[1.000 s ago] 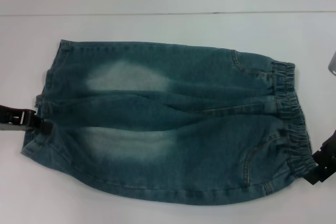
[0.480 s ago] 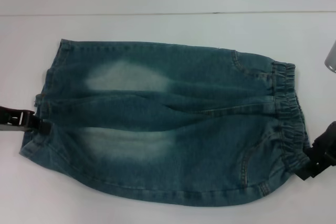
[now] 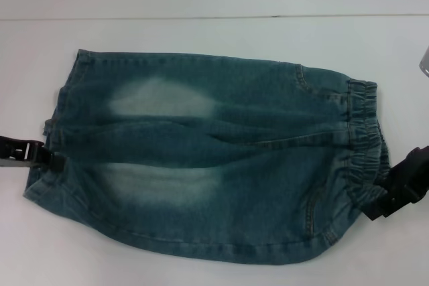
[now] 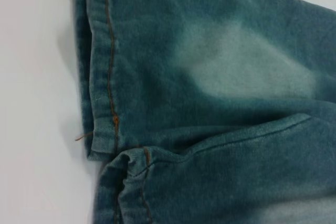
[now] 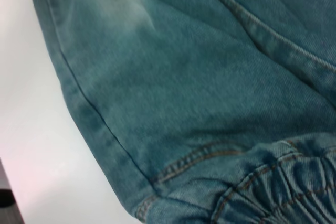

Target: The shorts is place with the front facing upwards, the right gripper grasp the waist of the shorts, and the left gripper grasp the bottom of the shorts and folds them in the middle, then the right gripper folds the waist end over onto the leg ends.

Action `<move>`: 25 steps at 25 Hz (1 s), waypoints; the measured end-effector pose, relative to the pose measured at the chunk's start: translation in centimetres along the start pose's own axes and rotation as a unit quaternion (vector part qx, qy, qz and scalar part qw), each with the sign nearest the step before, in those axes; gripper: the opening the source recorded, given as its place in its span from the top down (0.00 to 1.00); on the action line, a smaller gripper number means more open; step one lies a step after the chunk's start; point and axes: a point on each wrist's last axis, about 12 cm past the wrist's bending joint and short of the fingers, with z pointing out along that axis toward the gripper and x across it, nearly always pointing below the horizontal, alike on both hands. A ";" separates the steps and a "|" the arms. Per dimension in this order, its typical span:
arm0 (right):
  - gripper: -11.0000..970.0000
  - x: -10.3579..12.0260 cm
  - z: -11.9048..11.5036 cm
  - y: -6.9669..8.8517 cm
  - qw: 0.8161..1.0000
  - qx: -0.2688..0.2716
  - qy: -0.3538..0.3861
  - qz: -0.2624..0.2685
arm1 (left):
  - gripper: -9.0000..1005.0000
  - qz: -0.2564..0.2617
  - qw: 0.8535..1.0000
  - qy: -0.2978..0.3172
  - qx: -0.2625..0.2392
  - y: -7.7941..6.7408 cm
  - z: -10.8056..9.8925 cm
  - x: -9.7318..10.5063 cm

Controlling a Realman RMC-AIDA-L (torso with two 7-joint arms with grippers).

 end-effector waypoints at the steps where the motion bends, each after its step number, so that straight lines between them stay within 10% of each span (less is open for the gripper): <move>1: 0.29 0.0 0.0 0.1 1.000 -0.003 -0.004 0.000 | 0.99 0.000 1.000 0.000 -0.001 0.0 0.0 0.0; 9: 0.29 0.3 0.0 0.1 1.000 -0.020 -0.023 -0.006 | 0.99 0.001 1.000 -0.003 -0.002 0.0 0.0 -0.2; 25: 0.92 0.1 -0.1 -0.3 0.998 -0.007 -0.049 -0.023 | 0.99 0.002 1.000 -0.006 -0.004 0.0 0.0 -0.3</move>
